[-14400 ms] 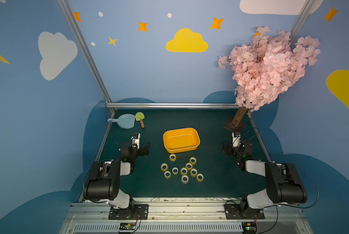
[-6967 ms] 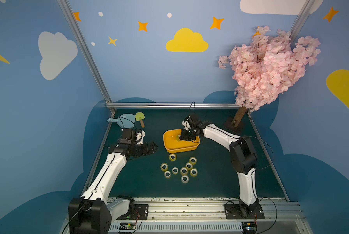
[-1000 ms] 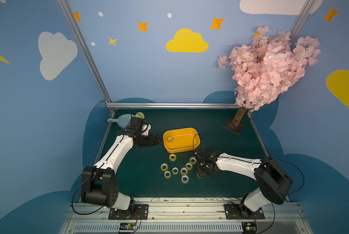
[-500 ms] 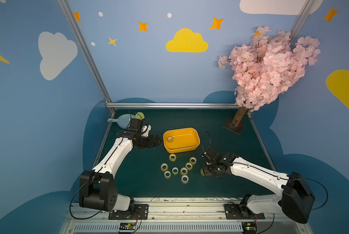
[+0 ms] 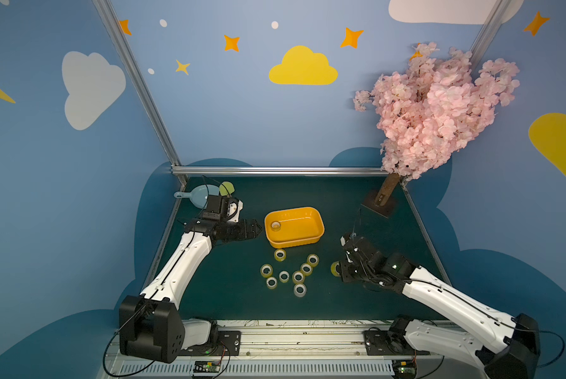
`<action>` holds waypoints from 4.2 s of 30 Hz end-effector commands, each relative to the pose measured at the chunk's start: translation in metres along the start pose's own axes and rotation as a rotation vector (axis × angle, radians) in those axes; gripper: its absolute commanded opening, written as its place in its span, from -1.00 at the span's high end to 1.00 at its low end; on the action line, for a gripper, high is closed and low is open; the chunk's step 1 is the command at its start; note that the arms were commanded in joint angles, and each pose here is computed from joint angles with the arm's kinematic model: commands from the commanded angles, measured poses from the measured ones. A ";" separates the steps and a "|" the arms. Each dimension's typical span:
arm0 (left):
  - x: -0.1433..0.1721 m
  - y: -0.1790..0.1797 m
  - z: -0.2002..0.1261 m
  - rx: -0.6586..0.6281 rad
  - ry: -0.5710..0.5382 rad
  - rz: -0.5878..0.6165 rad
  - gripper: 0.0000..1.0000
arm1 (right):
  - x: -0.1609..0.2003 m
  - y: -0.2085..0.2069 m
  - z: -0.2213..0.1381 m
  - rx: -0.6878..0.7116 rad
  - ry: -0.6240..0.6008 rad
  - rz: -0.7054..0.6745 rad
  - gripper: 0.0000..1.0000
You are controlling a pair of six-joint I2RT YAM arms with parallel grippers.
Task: Put the transparent tape into the storage box
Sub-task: Pick up the tape at the center of the board, then place the tape in the storage box.
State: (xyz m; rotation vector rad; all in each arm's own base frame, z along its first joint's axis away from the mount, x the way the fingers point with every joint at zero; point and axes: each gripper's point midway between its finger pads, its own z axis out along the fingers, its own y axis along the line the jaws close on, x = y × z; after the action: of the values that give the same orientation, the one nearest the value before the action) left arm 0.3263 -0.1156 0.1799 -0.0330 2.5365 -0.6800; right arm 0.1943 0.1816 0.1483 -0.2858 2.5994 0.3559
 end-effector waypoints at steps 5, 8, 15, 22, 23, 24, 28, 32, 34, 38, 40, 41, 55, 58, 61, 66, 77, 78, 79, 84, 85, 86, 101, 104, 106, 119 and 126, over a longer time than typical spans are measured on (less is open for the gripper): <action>0.000 -0.015 -0.014 0.070 -0.067 -0.001 -1.00 | -0.049 0.024 -0.028 -0.142 -0.091 0.004 1.00; 0.001 -0.001 -0.010 0.005 -0.093 0.016 -1.00 | -0.064 0.036 -0.024 -0.204 -0.076 0.020 1.00; 0.011 0.006 -0.003 -0.017 -0.023 -0.004 -1.00 | -0.100 0.054 -0.002 -0.264 -0.063 0.021 1.00; 0.006 0.003 0.007 0.018 -0.004 -0.027 -1.00 | -0.123 0.068 0.025 -0.321 0.020 0.031 1.00; 0.006 0.003 0.010 0.029 0.009 -0.034 -1.00 | -0.125 0.071 0.029 -0.333 0.031 0.033 1.00; 0.006 0.003 0.012 0.035 0.025 -0.042 -1.00 | -0.129 0.073 0.032 -0.345 0.041 0.038 1.00; 0.008 0.010 0.017 0.016 0.078 -0.078 -1.00 | -0.138 0.078 0.056 -0.372 0.096 0.022 1.00; 0.007 0.012 0.016 0.029 0.079 -0.098 -1.00 | -0.142 0.084 0.086 -0.388 0.160 0.026 1.00; 0.007 0.010 0.015 0.043 0.079 -0.105 -1.00 | -0.143 0.087 0.100 -0.392 0.188 0.024 1.00; 0.005 0.010 0.014 0.058 0.076 -0.120 -1.00 | -0.147 0.091 0.124 -0.394 0.229 0.030 1.00; 0.004 0.010 0.013 0.066 0.072 -0.127 -1.00 | -0.148 0.092 0.133 -0.390 0.237 0.034 1.00; 0.003 0.010 0.012 0.069 0.070 -0.130 -1.00 | -0.149 0.092 0.138 -0.384 0.242 0.039 1.00; 0.002 0.010 0.004 0.090 0.044 -0.155 -1.00 | -0.150 0.094 0.195 -0.298 0.281 0.054 1.00; 0.002 0.008 0.005 0.102 0.045 -0.161 -1.00 | -0.155 0.086 0.209 -0.242 0.272 0.059 1.00; 0.002 0.006 0.005 0.116 0.045 -0.163 -1.00 | -0.159 0.085 0.221 -0.222 0.264 0.073 1.00; 0.003 0.005 0.005 0.125 0.052 -0.170 -1.00 | -0.164 0.087 0.240 -0.196 0.250 0.115 1.00; 0.005 0.002 0.004 0.146 0.053 -0.175 -1.00 | -0.175 0.082 0.271 -0.126 0.216 0.209 1.00; 0.005 0.002 0.004 0.146 0.054 -0.175 -1.00 | -0.175 0.083 0.273 -0.128 0.214 0.216 0.94; 0.005 0.001 0.004 0.148 0.055 -0.176 -1.00 | -0.177 0.085 0.274 -0.137 0.213 0.223 0.84; 0.004 0.001 0.003 0.149 0.052 -0.176 -1.00 | -0.181 0.099 0.276 -0.190 0.210 0.240 0.53; 0.005 0.001 0.003 0.149 0.052 -0.173 -1.00 | -0.181 0.101 0.276 -0.197 0.211 0.242 0.51; 0.005 0.001 0.003 0.148 0.053 -0.176 -1.00 | -0.182 0.102 0.276 -0.203 0.211 0.245 0.49; 0.007 0.004 0.006 0.135 0.059 -0.173 -1.00 | -0.194 0.116 0.233 -0.220 0.166 0.212 0.25; 0.008 0.006 0.006 0.120 0.059 -0.172 -1.00 | -0.197 0.112 0.216 -0.205 0.139 0.191 0.16; 0.008 0.008 0.006 0.112 0.057 -0.169 -1.00 | -0.199 0.111 0.201 -0.205 0.121 0.175 0.12; 0.007 -0.002 0.000 0.114 0.013 -0.087 -1.00 | -0.184 0.108 0.112 -0.293 0.025 0.088 0.05; 0.014 -0.013 -0.001 0.088 -0.002 -0.011 -1.00 | -0.148 0.083 0.066 -0.285 0.010 0.044 0.09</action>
State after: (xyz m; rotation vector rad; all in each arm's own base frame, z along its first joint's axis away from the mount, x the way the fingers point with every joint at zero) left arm 0.3129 -0.1286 0.1765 -0.0646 2.5306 -0.8410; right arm 0.3387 0.3110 0.1666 -0.2831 2.6141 0.7420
